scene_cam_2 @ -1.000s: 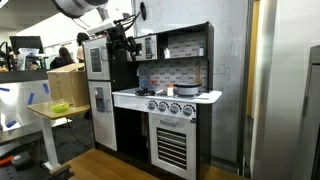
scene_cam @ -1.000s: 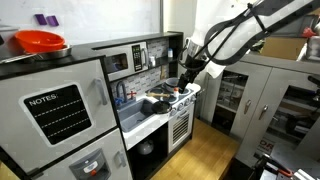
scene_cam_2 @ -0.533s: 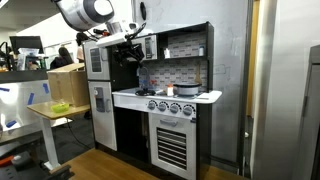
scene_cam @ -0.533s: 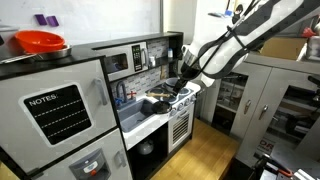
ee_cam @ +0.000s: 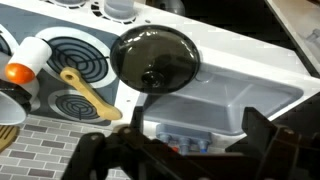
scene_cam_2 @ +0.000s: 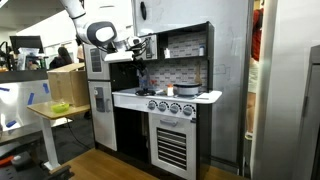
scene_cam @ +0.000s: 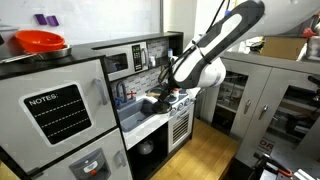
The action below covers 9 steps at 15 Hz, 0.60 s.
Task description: Put the black lid on the gray pot
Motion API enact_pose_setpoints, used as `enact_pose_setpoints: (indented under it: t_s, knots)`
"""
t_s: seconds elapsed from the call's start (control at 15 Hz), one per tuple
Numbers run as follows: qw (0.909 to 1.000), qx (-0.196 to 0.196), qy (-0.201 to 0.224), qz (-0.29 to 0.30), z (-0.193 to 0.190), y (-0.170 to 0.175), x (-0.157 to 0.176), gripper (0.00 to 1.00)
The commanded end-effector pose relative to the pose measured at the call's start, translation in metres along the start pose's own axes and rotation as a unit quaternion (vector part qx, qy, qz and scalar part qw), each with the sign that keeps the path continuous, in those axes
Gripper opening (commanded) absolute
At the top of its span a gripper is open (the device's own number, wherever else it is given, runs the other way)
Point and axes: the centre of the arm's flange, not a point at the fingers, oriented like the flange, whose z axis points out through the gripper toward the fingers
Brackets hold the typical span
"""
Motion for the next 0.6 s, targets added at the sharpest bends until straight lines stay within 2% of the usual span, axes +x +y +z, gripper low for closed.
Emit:
enact_pose_setpoints:
  t_s: [0.0,0.27,0.53]
  knots:
    - [0.9993,0.010,0.019,0.032,0.014,0.019,0.001,1.00]
    - [0.9963,0.014,0.004,0.085,0.030,0.033,-0.013,1.00]
    - [0.9953,0.016,-0.005,0.095,0.050,0.043,-0.016,1.00]
